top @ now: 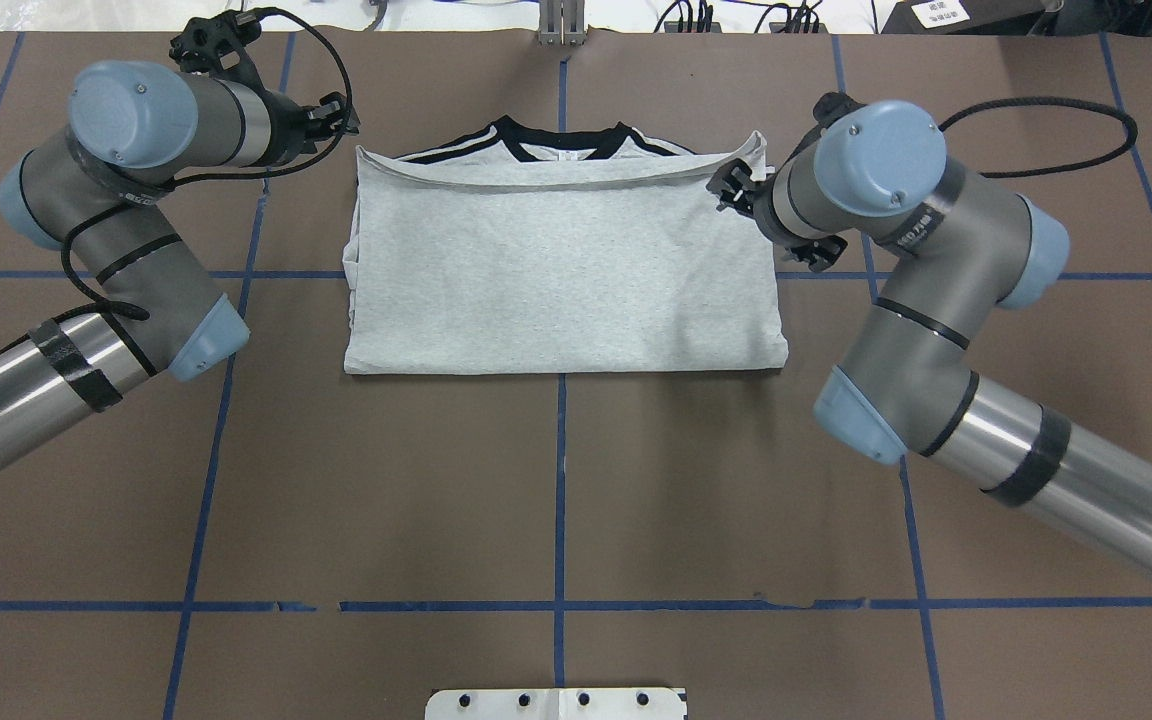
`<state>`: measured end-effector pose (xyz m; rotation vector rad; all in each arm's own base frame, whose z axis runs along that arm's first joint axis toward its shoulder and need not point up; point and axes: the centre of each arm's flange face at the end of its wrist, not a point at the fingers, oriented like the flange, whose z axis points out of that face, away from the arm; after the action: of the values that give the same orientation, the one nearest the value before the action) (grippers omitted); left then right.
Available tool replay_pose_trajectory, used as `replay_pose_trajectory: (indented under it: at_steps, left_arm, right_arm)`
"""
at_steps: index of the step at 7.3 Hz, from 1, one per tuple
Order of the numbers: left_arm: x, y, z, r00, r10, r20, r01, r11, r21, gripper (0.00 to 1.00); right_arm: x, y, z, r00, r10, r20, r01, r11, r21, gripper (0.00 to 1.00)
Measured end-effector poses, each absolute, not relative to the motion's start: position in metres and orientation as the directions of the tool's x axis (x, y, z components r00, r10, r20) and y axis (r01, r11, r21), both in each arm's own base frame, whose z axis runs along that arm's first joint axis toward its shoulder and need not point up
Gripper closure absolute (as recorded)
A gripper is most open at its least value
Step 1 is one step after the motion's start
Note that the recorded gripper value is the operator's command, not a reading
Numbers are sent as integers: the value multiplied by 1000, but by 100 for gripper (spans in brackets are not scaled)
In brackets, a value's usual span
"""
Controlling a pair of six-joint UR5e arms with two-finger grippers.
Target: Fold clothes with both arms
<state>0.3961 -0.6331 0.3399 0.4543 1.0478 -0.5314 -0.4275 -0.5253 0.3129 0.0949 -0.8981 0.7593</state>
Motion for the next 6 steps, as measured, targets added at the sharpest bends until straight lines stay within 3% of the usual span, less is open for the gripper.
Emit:
replay_pose_trajectory:
  at_steps: [2,5,6]
  left_arm:
    - [396,-632,341,396,-196,-897,608,788,96,37]
    - [397,-631,341,397,-192,-898,604,791,97,37]
    - [397,-631,341,392,-190,-900,605,790,97,37]
  right_arm:
    - [-420,-478,337,356,576,736,-613,738,-280,0]
    - [-441,-452,379,371,599,710,-598,739,-311,2]
    - [-448,-451,388,384,603,699,-597,740,-311,24]
